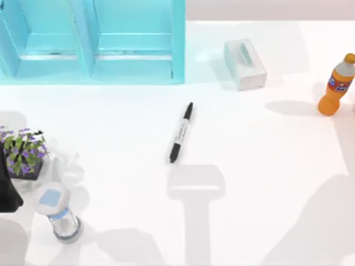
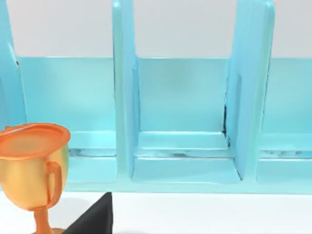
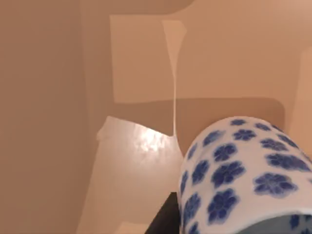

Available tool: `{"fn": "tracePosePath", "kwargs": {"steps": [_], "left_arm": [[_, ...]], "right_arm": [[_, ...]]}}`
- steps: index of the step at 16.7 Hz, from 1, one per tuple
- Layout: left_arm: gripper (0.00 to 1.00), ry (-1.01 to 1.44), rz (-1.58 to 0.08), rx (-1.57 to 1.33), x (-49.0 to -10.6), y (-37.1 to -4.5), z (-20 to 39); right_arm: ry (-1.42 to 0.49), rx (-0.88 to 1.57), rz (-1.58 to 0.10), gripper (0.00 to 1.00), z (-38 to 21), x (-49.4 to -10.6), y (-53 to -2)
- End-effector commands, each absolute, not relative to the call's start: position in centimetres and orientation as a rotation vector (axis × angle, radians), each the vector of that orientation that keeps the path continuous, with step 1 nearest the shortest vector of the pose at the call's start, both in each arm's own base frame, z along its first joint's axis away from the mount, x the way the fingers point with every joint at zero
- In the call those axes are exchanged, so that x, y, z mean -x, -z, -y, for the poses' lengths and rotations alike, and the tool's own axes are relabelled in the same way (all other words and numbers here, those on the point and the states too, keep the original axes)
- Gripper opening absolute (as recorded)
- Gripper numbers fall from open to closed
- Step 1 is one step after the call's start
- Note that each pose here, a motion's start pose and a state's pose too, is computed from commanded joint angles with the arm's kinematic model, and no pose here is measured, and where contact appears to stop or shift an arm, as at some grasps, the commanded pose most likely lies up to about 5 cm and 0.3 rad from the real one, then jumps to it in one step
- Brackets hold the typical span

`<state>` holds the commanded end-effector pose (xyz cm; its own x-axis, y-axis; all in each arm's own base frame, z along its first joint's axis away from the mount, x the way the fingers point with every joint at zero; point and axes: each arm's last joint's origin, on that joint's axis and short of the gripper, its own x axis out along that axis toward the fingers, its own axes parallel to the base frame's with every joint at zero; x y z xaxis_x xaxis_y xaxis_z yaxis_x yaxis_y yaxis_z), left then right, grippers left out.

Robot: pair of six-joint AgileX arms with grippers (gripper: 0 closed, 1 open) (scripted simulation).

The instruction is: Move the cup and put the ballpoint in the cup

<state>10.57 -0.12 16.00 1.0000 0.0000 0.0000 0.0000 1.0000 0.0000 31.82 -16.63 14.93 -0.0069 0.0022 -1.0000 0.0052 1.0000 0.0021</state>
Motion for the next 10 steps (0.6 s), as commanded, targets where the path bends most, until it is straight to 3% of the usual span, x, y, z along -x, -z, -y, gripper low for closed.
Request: {"fn": "tracePosePath", "kwargs": {"steps": [5,10], "left_arm": [[1.0,0.0,0.0,0.0,-10.57,-16.0,0.12],[1.0,0.0,0.0,0.0,-10.57,-16.0,0.12]], "right_arm": [[0.002,-0.006,-1.578,0.02,16.63,-31.82,-14.93],[0.002,-0.006,-1.578,0.0,16.63,-31.82,-14.93]]}}
